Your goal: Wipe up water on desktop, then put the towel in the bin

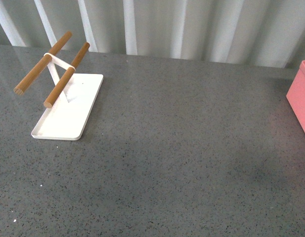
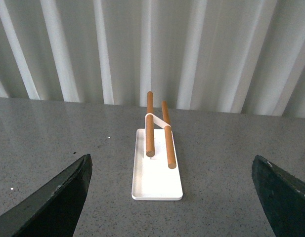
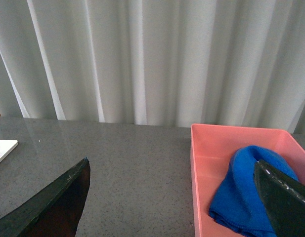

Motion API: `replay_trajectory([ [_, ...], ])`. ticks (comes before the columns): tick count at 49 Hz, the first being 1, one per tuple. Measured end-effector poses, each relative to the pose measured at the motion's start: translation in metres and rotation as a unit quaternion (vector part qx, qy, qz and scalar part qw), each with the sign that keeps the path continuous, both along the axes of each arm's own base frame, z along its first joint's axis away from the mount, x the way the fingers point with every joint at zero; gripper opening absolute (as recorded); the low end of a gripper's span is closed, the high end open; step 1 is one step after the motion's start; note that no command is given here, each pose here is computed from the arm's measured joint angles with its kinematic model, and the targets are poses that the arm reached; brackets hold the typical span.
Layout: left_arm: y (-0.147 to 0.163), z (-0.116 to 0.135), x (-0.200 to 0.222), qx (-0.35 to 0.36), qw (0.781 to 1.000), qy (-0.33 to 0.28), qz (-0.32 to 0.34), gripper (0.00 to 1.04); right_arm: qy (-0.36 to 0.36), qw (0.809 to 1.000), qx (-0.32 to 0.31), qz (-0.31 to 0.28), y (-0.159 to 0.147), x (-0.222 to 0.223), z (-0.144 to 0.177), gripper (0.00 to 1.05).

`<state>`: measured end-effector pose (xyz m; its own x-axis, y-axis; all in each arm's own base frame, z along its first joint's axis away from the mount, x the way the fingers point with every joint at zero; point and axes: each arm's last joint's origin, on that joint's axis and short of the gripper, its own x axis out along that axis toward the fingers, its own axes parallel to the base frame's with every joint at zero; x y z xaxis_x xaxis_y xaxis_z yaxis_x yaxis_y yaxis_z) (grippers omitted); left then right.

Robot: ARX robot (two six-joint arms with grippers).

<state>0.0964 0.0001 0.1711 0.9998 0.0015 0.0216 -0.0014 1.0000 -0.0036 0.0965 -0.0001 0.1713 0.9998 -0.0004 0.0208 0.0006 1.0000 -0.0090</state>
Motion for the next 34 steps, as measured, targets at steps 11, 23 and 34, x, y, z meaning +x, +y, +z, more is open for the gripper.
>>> replay_trajectory([
  [11,0.0,0.0,0.0,0.0,1.0,0.0,0.0,0.98,0.0,1.0,0.0,0.0,0.0,0.0,0.0,0.98],
  [23,0.0,0.0,0.0,0.0,1.0,0.0,0.0,0.98,0.0,1.0,0.0,0.0,0.0,0.0,0.0,0.98],
  [34,0.0,0.0,0.0,0.0,1.0,0.0,0.0,0.98,0.0,1.0,0.0,0.0,0.0,0.0,0.0,0.98],
])
